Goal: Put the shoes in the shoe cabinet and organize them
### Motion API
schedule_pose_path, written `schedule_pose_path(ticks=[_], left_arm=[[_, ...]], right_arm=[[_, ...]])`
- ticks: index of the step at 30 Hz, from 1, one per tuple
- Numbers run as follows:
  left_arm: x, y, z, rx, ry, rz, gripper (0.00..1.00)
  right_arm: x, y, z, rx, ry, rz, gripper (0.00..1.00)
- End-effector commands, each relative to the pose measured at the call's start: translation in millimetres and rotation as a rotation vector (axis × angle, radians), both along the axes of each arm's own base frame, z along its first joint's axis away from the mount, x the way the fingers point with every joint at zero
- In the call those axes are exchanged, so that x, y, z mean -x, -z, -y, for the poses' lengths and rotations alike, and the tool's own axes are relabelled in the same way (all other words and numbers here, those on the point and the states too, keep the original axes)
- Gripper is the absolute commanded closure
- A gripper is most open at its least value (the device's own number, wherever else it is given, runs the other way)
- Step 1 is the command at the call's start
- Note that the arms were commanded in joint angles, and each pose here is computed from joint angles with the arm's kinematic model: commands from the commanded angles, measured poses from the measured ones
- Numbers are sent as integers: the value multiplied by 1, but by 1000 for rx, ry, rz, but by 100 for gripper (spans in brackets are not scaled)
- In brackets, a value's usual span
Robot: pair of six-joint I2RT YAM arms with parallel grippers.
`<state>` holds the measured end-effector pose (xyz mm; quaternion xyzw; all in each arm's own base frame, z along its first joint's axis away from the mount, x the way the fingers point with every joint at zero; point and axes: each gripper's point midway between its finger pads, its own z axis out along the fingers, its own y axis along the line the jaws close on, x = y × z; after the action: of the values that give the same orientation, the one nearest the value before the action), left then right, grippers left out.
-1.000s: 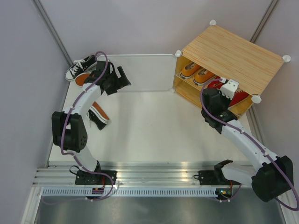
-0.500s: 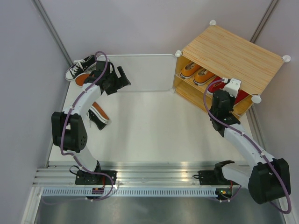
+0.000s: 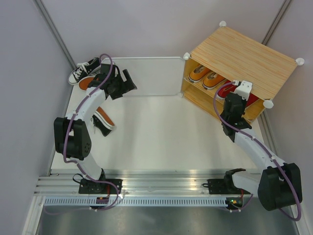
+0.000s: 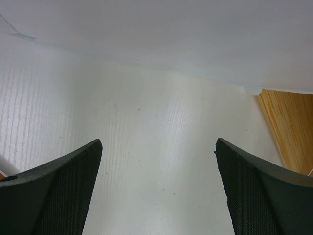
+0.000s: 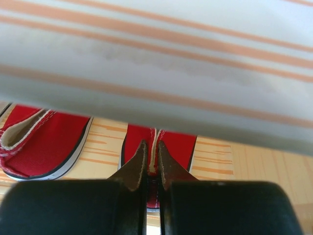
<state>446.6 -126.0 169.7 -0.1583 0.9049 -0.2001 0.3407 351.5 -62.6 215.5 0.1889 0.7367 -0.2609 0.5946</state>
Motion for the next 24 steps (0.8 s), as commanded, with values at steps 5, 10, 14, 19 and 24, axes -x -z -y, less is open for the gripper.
schedule_pose_path(ticks=[5, 10, 14, 19, 24], left_arm=[[-2, -29, -3, 7, -20, 78, 0], [-2, -28, -3, 9, -17, 77, 0], [-2, -27, -3, 11, -17, 73, 0], [-2, -25, -2, 11, -18, 68, 0], [-2, -27, -2, 14, -20, 70, 0]], right_arm=[[3, -6, -1, -66, 16, 64, 55], [5, -18, -7, -95, -18, 49, 45], [6, -28, -24, -159, -122, 21, 37], [5, -44, -54, -242, -282, -30, 29], [15, -45, -77, -296, -415, -112, 27]])
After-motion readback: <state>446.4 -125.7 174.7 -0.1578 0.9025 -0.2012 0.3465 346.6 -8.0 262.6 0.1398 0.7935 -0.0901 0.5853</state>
